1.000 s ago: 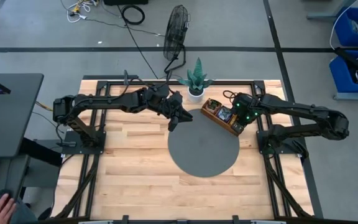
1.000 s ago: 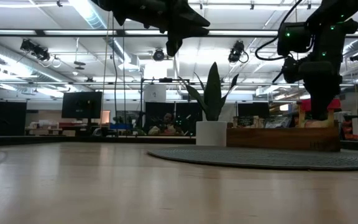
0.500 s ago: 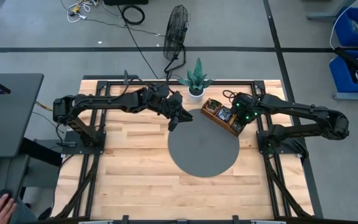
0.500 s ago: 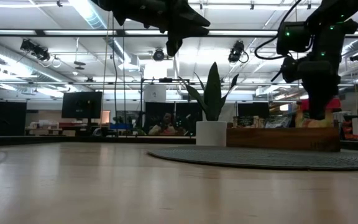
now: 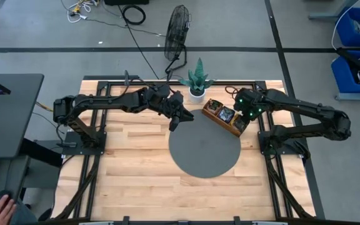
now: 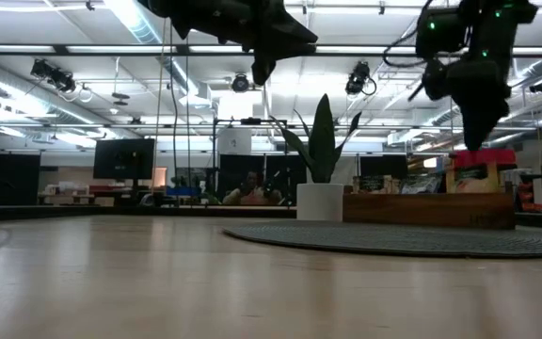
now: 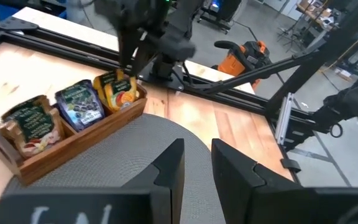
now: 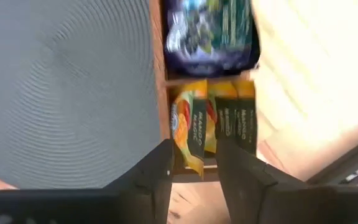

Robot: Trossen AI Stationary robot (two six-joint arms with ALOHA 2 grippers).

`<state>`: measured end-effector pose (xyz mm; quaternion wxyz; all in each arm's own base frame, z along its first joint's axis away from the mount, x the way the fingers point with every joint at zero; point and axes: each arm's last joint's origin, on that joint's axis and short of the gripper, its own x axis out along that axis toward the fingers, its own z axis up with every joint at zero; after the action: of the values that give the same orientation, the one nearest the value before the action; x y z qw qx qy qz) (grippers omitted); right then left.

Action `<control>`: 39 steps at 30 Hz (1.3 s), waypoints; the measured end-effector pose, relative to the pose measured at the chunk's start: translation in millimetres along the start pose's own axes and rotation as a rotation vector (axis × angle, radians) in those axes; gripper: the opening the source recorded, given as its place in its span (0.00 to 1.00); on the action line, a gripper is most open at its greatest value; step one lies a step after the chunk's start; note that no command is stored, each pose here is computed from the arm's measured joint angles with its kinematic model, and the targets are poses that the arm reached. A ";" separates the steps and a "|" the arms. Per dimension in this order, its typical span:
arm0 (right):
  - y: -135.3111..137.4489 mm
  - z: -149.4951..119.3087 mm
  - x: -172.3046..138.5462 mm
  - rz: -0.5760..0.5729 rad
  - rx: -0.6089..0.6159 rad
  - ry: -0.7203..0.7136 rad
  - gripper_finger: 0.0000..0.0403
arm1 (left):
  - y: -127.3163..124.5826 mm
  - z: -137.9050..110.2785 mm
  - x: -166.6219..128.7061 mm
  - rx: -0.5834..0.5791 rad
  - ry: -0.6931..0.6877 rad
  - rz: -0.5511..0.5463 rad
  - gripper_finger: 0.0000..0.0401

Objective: Pick & Place Tea
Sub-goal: Return to Home Position

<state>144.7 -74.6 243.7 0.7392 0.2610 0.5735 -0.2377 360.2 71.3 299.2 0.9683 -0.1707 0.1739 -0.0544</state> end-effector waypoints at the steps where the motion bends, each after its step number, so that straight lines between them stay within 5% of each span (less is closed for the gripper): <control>1: 0.9 2.0 -6.0 0.002 -0.001 -0.010 0.32 | 1.1 0.3 -0.4 0.001 -0.002 0.005 0.21; 8: 28.7 22.2 -59.4 0.203 -0.077 -0.272 0.29 | 9.1 5.4 -3.4 0.034 -0.048 0.063 0.18; 14: 62.6 25.1 -84.1 0.411 -0.195 -0.457 0.04 | 8.7 13.1 -4.6 0.119 -0.121 0.059 0.07; 23: 78.1 14.3 -70.6 0.347 -0.185 -0.436 0.01 | -13.6 13.6 -2.6 0.131 -0.239 -0.047 0.01; 30: 76.8 10.2 -53.0 0.331 -0.156 -0.387 0.01 | -2.6 -36.0 -47.8 -0.022 -0.487 -0.097 0.01; 39: 81.8 17.7 -53.6 0.364 -0.213 -0.480 0.01 | -18.0 -91.9 -126.1 -0.054 -0.753 0.027 0.01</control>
<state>198.5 -22.1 308.7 0.9070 0.2170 0.3481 -0.0950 209.1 46.6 264.6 0.9602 -0.2019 -0.1909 0.0298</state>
